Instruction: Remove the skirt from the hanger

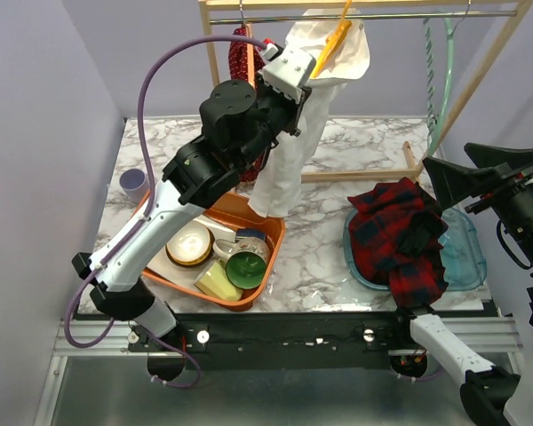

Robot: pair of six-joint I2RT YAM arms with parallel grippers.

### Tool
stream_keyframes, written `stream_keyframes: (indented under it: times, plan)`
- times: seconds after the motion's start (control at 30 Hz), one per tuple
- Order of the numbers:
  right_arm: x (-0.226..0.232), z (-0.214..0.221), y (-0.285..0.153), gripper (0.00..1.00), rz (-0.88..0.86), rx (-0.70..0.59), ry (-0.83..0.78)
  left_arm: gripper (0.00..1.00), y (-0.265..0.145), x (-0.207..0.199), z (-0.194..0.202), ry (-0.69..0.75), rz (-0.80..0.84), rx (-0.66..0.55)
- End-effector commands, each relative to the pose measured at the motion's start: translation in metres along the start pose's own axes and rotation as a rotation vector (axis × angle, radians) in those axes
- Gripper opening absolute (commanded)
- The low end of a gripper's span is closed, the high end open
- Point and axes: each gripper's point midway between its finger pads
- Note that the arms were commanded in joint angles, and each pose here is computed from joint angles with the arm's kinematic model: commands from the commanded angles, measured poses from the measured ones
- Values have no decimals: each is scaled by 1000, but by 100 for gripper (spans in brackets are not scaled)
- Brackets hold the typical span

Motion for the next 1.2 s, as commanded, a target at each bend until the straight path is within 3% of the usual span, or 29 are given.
stream_keyframes:
  times: [0.0,0.17,0.63,0.87,1.17]
  plan:
    - [13,-3,4,92,-73,4,18,0,-30,-7,-60,-19,84,-183]
    - [16,-3,5,91,-91,0,35,0,-40,-5,-66,-22,89,-241]
    - [16,-2,3,91,-89,2,34,0,-13,-8,-83,-64,58,-282]
    - [17,0,3,91,-97,0,37,0,-33,-8,-53,-62,87,-180]
    - [44,-11,10,88,-253,-25,103,0,-67,-14,-33,-37,170,-99]
Point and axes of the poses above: each gripper's point midway between its finger pads, its own y axis out along the fingers, its own x axis along the line the jaws close on, z = x × y, and after that the axes turned 5 degrees about -y, right-handed
